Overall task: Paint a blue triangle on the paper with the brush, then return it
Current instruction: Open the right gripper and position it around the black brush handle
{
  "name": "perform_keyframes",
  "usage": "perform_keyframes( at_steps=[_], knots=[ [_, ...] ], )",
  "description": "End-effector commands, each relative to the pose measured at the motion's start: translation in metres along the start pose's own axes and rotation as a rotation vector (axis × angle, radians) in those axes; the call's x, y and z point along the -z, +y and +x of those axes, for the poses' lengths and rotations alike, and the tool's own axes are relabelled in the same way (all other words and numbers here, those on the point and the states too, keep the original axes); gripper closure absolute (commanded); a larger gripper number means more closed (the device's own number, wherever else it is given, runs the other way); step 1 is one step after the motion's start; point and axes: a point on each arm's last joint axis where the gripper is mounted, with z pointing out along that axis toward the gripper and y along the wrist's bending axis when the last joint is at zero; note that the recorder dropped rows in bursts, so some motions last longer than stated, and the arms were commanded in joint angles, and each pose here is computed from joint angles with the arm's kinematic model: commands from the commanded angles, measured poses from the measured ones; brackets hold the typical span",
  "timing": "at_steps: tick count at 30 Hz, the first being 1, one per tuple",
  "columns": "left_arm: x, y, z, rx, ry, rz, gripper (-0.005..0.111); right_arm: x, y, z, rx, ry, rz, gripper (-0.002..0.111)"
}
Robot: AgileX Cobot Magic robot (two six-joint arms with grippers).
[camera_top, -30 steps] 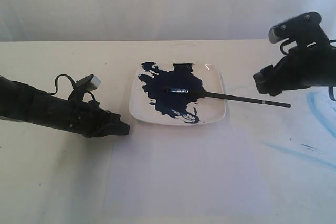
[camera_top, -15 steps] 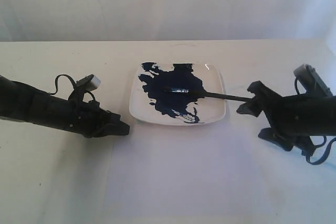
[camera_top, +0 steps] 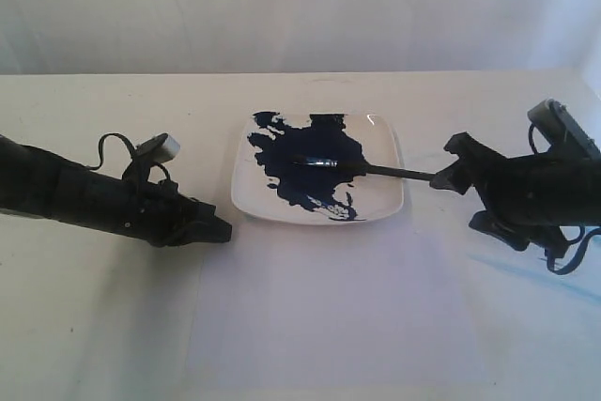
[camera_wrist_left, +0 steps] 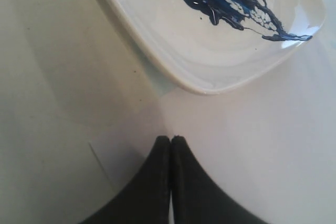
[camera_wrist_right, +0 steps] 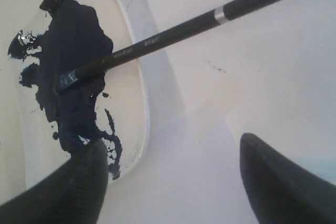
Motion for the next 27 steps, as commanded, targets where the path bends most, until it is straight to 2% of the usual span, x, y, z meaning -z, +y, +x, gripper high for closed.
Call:
perform_keyframes(
  at_steps=[1,13,19,24,27],
  knots=[
    [-0.005,0.002,0.006,0.021,0.020,0.001,0.107,0.000,0.003,-0.001,0.072,0.005,-0.017,0.043],
    [-0.005,0.002,0.006,0.021,0.020,0.000,0.107,-0.004,0.001,-0.001,0.055,0.030,-0.040,0.043],
    [-0.005,0.002,0.006,0.021,0.020,0.000,0.107,-0.018,-0.007,-0.012,0.025,0.031,-0.017,0.043],
    [-0.005,0.002,0.006,0.021,0.020,0.000,0.107,-0.032,-0.001,-0.027,0.029,0.014,-0.028,0.043],
    [-0.005,0.002,0.006,0.021,0.020,0.000,0.107,-0.039,0.001,-0.034,-0.035,0.009,-0.033,0.043]
  ],
)
